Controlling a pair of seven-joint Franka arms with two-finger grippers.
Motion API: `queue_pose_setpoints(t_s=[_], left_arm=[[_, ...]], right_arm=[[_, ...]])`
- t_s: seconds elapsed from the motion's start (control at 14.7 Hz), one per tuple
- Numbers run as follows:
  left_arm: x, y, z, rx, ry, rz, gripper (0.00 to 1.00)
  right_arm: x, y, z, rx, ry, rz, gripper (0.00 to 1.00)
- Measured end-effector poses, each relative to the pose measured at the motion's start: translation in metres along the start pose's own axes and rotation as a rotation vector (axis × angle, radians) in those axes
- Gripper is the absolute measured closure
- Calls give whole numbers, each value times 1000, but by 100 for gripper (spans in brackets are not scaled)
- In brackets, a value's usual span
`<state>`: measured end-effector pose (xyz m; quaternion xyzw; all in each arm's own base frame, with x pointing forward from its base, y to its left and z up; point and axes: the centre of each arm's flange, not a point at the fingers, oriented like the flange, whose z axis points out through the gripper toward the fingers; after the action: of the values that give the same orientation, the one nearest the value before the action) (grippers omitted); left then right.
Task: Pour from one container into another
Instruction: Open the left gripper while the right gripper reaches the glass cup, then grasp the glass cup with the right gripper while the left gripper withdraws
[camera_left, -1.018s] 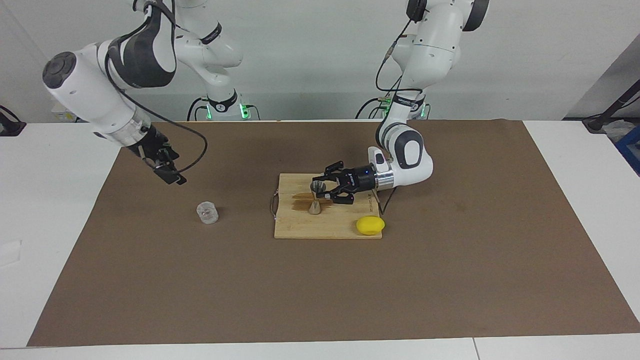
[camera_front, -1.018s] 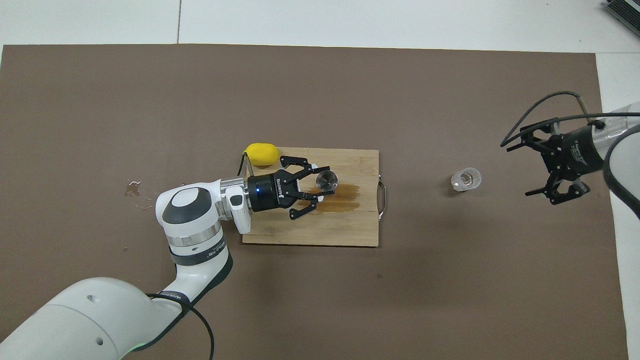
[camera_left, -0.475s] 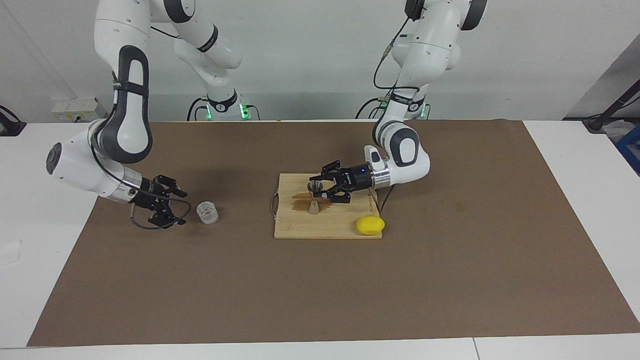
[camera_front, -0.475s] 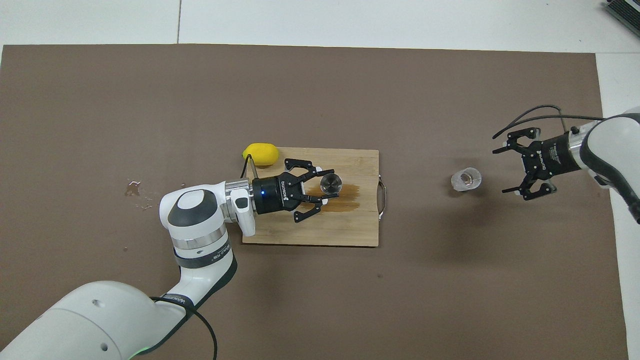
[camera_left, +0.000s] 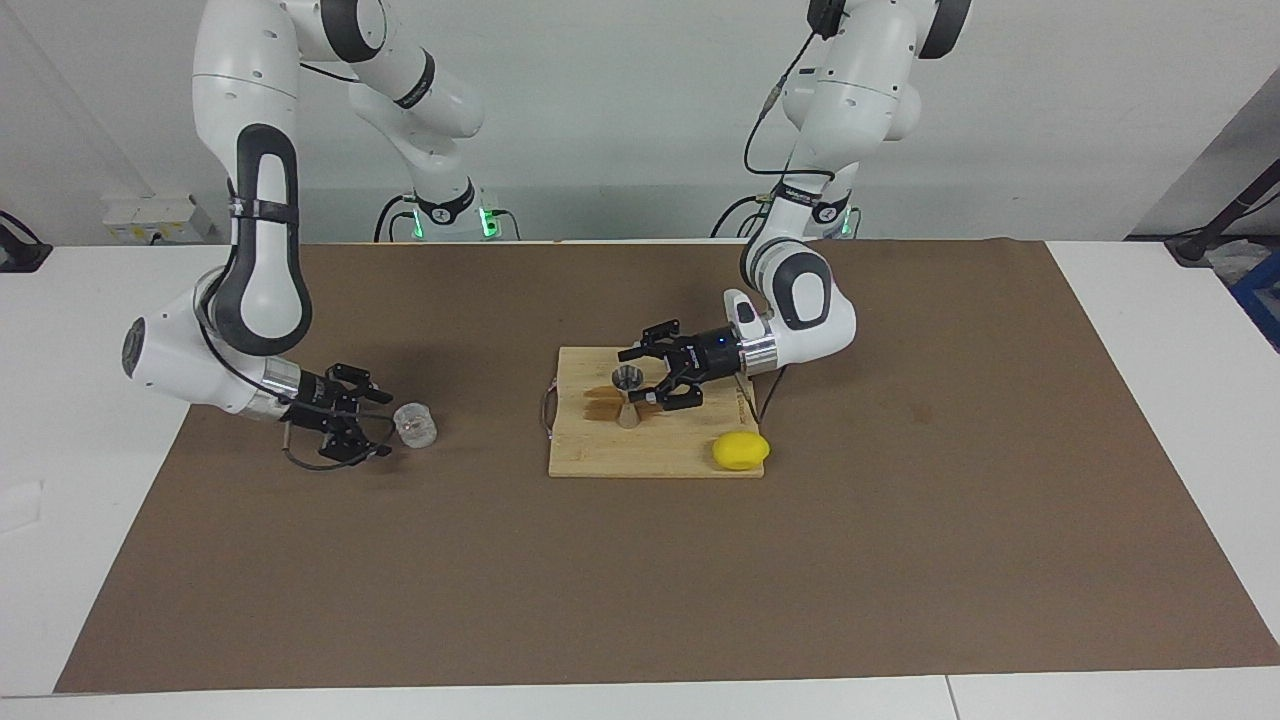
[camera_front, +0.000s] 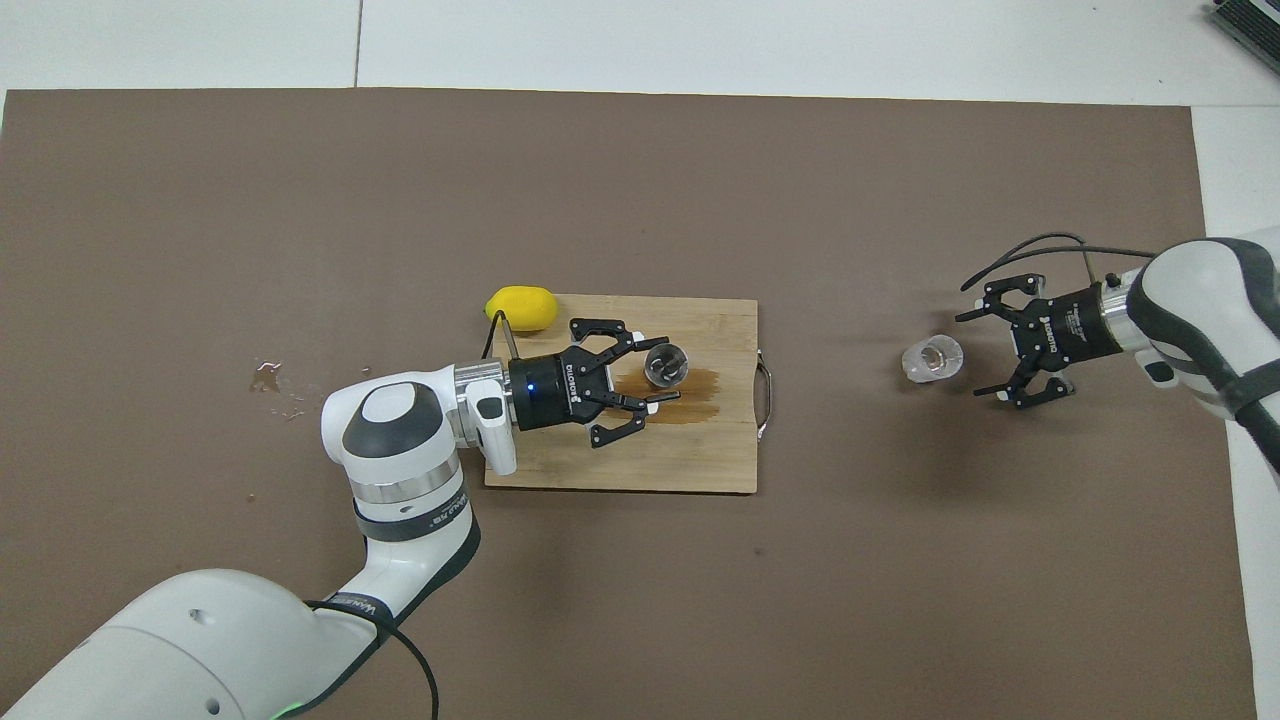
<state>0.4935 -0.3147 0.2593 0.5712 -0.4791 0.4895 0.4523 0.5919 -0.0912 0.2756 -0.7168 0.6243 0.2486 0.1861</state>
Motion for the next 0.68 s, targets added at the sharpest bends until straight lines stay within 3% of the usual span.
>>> queue_pose_setpoints(t_s=[0.07, 0.34, 0.47, 0.61, 0.68], left_arm=[[0, -1, -1, 3, -1, 0, 1], [5, -10, -21, 25, -11, 14, 0], [12, -16, -49, 24, -36, 46, 0], [19, -22, -79, 18, -54, 77, 0], [22, -23, -91, 12, -61, 92, 0]], right_arm=[[-2, 0, 3, 9, -20, 10, 1], [-2, 3, 16, 15, -32, 24, 3], [-3, 4, 17, 15, -36, 25, 7], [-5, 3, 17, 27, -51, 32, 19], [-5, 3, 17, 29, -53, 32, 19]])
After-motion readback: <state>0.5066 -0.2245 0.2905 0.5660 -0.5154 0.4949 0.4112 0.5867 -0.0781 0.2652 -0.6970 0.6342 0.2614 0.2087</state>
